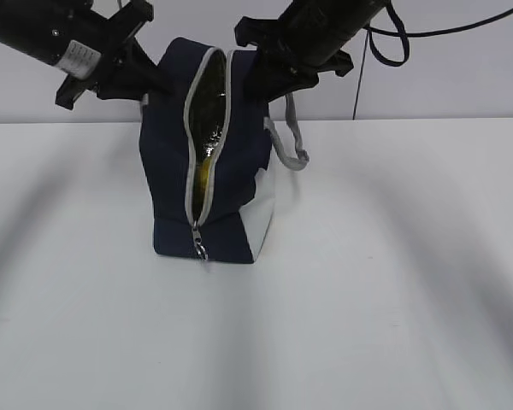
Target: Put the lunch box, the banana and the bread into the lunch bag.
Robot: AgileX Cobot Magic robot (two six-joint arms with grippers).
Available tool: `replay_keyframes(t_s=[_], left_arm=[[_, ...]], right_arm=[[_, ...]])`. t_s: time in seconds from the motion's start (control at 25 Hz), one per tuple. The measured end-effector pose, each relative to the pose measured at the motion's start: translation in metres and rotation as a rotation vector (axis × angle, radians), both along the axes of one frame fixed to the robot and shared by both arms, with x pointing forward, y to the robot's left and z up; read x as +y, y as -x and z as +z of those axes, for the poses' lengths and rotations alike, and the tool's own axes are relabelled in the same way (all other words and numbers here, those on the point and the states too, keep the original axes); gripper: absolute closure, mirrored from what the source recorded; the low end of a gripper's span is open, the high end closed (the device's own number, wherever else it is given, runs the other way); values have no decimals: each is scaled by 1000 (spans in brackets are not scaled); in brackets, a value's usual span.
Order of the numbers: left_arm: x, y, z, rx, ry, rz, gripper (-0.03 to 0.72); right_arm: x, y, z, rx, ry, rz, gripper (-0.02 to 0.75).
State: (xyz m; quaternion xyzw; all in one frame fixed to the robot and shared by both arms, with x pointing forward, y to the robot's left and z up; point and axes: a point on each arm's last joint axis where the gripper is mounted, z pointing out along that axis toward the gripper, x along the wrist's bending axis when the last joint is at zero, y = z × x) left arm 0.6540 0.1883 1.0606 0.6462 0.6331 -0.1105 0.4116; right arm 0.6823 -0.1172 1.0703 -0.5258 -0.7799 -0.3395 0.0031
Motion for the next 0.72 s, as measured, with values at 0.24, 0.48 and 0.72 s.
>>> replay_keyframes(t_s=[0.24,0.48,0.72], left_arm=[[6,-1,-2,-2,-31,2,297],[26,2,13,-41,-44,27,239],[40,24,49,-101,-76,-2,235]], right_arm=[[-2,1,-2,8,38,10,327],[-11,7,7,-11,134,24,297],[-20,30,58,-100,152,34,297]])
